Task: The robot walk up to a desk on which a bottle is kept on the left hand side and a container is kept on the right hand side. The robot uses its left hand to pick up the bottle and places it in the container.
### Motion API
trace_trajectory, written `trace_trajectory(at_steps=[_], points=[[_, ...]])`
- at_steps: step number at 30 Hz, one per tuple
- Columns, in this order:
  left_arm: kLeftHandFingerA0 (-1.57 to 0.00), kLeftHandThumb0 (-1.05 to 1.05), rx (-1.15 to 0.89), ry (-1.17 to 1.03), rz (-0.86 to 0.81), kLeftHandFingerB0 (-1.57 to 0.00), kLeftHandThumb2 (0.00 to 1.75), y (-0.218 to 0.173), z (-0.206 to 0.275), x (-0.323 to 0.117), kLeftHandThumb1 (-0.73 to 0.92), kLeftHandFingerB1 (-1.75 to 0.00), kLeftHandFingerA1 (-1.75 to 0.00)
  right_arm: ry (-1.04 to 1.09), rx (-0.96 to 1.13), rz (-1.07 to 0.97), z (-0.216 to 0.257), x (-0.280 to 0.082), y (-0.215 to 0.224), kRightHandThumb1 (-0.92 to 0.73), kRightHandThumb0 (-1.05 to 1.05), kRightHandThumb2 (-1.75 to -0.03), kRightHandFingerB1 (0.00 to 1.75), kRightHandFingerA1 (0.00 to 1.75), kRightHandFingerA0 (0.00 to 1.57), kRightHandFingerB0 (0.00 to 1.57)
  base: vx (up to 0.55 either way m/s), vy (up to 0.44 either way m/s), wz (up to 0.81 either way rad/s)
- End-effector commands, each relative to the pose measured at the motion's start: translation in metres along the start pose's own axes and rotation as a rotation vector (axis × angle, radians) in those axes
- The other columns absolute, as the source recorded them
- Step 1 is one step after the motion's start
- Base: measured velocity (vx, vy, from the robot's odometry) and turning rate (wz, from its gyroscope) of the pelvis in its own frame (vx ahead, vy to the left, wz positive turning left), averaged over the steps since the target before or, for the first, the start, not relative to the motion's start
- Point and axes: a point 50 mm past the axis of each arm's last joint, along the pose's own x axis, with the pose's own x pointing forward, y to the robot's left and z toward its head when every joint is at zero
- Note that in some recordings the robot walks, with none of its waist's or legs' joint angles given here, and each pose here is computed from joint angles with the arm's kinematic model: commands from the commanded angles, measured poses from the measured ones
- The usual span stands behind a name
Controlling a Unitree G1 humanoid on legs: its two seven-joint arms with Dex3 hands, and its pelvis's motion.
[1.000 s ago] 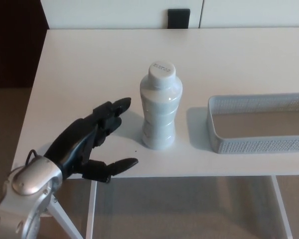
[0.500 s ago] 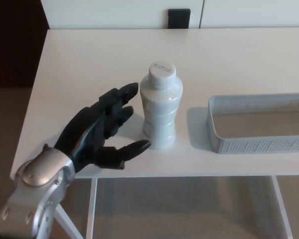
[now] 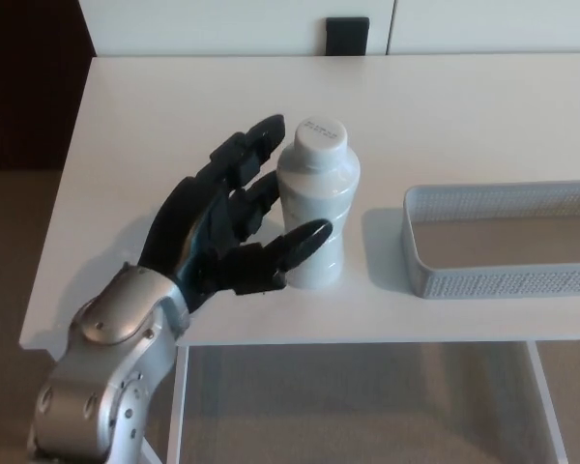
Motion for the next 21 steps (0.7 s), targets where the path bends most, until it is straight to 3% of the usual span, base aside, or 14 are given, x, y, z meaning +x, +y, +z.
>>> trace_trajectory(at_steps=[1,8,13,17,21], points=[[-0.08,-0.36,-0.033,0.09,0.227,-0.06,0.61,-0.002,0.016,0.008,0.48,-0.21,-0.32,-0.041,-0.054,0.012,0.007,-0.006,0.003,-0.72,-0.29,-0.61,0.48,0.53,0.43,0.41,0.0,0.0,0.0],[-0.11,-0.33,0.032,0.125,0.314,-0.05,0.55,0.004,0.02,0.012,0.51,-0.26,-0.33,-0.061,-0.087,0.038,0.013,-0.01,0.007,-0.73,-0.25,-0.61,0.48,0.51,0.42,0.41,0.0,0.0,0.0],[-0.03,-0.31,0.018,0.154,0.369,-0.06,0.62,0.015,0.016,0.016,0.44,-0.23,-0.24,-0.054,-0.094,0.03,0.018,-0.01,0.009,-0.72,-0.25,-0.61,0.45,0.48,0.43,0.4,0.0,0.0,0.0],[-0.06,-0.3,0.029,0.171,0.385,-0.06,0.56,0.019,0.012,0.018,0.44,-0.23,-0.29,-0.054,-0.097,0.034,0.019,-0.01,0.01,-0.73,-0.24,-0.61,0.46,0.48,0.42,0.41,0.0,0.0,0.0],[-0.04,-0.33,0.044,0.174,0.39,-0.06,0.61,0.022,0.01,0.021,0.42,-0.22,-0.28,-0.053,-0.11,0.034,0.021,-0.009,0.01,-0.73,-0.26,-0.61,0.45,0.48,0.42,0.41,0.0,0.0,0.0]])
